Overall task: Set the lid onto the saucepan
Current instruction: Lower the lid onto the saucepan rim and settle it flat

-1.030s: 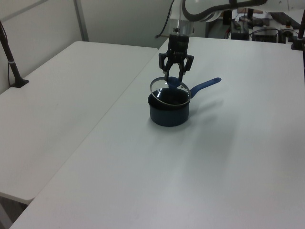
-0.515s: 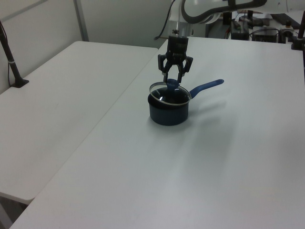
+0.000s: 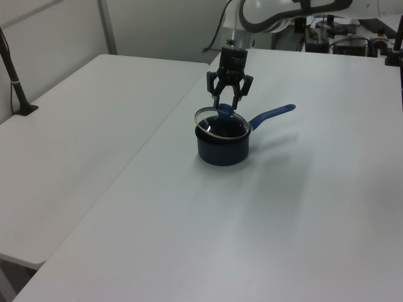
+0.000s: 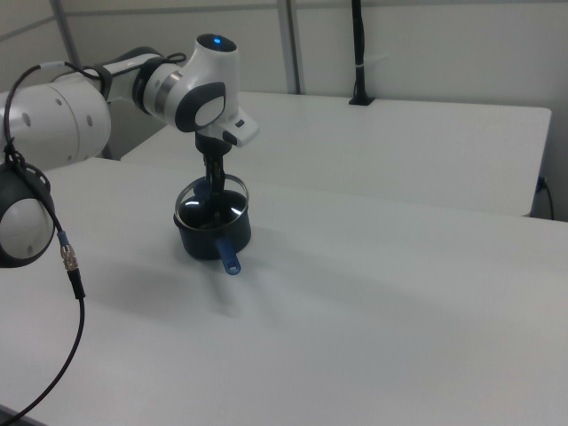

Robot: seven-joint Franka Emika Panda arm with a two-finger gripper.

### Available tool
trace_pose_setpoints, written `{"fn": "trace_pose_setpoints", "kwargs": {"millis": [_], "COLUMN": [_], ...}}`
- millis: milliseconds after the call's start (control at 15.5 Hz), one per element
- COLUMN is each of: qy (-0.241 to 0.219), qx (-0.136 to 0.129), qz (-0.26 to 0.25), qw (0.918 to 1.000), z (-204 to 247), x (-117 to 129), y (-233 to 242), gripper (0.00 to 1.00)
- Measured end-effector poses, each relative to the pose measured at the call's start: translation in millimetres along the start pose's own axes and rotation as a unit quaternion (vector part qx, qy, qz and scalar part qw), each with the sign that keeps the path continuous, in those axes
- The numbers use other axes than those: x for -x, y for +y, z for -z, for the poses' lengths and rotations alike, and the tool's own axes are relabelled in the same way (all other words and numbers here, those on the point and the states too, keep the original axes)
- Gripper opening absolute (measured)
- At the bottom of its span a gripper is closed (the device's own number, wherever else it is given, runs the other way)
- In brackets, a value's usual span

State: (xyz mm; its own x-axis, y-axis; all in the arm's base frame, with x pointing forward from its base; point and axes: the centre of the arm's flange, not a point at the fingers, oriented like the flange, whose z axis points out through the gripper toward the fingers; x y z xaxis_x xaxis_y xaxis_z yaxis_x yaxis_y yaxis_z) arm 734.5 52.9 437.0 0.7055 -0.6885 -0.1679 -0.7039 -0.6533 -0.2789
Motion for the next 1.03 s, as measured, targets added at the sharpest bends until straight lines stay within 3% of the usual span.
{"fn": "trace_pose_setpoints", "kwargs": {"millis": [1030], "qy": [0.008], "qx": [-0.005], "qz": [-0.012], "qw": [0.9999], "z": [-13.0], "x": [-3.0], "y": [-3.4], "gripper": [0.6]}}
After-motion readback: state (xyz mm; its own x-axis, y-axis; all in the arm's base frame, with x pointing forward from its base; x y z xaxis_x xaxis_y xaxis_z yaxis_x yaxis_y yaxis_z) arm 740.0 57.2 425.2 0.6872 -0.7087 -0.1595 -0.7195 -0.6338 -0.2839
